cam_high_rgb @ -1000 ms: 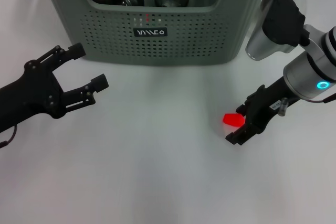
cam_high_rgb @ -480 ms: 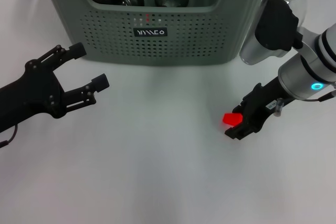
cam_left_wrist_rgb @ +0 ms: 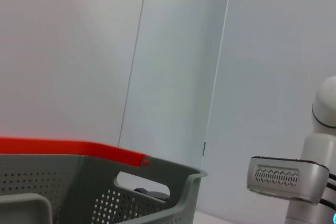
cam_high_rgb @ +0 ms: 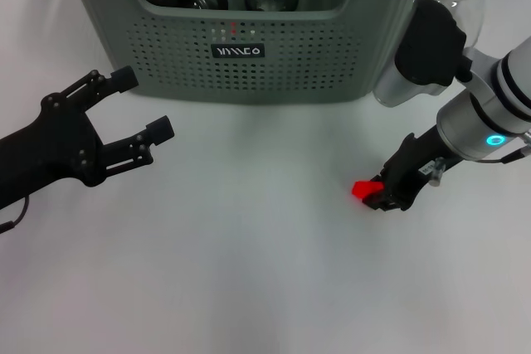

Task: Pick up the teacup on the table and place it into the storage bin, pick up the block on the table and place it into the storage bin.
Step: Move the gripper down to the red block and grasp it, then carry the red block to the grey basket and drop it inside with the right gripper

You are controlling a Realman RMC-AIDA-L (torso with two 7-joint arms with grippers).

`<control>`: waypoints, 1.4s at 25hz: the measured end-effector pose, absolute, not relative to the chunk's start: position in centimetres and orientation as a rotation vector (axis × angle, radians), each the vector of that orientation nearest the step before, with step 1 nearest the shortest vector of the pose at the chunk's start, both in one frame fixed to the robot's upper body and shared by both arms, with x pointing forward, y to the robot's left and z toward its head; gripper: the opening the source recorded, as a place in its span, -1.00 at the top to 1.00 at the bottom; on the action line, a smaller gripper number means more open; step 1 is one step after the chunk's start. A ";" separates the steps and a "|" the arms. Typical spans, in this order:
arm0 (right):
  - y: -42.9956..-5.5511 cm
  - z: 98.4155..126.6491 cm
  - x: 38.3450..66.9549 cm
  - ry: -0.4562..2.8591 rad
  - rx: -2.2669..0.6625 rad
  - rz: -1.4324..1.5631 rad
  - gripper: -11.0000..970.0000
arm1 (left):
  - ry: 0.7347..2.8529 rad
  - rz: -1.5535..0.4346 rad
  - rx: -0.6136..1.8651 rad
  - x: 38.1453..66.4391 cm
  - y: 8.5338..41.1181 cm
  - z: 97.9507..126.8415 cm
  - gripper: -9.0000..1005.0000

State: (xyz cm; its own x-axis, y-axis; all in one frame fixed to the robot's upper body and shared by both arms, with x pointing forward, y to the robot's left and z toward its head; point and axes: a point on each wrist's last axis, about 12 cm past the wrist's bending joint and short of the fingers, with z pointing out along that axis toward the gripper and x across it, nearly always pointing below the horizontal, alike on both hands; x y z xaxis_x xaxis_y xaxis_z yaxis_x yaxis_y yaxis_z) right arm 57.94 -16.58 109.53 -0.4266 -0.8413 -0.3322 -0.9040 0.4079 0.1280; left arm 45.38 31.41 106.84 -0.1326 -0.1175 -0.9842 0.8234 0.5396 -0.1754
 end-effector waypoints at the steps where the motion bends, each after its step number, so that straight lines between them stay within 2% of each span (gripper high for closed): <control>1: -16.6 109.5 58.0 2.451 -1.536 0.425 -0.01 | 1.489 -0.912 0.638 45.4 31.4 106.8 -0.83; 2: -16.7 109.5 58.0 2.454 -1.531 0.426 0.03 | 1.489 -0.913 0.638 45.4 31.4 106.8 -0.83; 7: -17.0 110.1 58.0 2.442 -1.500 0.438 0.50 | 1.489 -0.915 0.636 45.3 31.4 106.8 -0.83; 9: -17.2 111.2 58.0 2.400 -1.474 0.480 0.52 | 1.490 -0.915 0.635 45.3 31.4 106.8 -0.83; 11: -17.9 113.4 57.8 2.300 -1.428 0.589 0.54 | 1.490 -0.914 0.630 45.2 31.5 106.8 -0.83; 17: -21.4 121.9 57.4 1.805 -1.132 0.868 0.54 | 1.489 -0.908 0.621 45.2 31.6 106.8 -0.83; 20: -21.5 123.8 58.0 1.652 -1.008 0.889 0.54 | 1.486 -0.912 0.620 45.2 31.5 106.8 -0.83; 23: -18.9 124.1 60.0 1.637 -0.971 0.817 0.54 | 1.482 -0.917 0.619 45.3 31.4 106.8 -0.83; 30: -10.1 123.0 66.1 1.831 -0.931 0.638 0.54 | 1.482 -0.926 0.614 45.4 31.3 106.8 -0.83; 35: -5.7 121.0 69.2 1.982 -0.920 0.496 0.54 | 1.483 -0.932 0.612 45.5 31.2 106.8 -0.83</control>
State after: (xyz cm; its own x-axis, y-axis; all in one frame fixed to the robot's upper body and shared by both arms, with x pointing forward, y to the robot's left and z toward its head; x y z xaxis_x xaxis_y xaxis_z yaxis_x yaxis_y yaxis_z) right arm 69.20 -5.68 120.96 -0.3475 -0.4149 -0.8409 -0.7623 0.6472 -0.0043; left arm 45.50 31.21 106.84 -0.1414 -0.1441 -0.9794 0.8199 0.5374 -0.1974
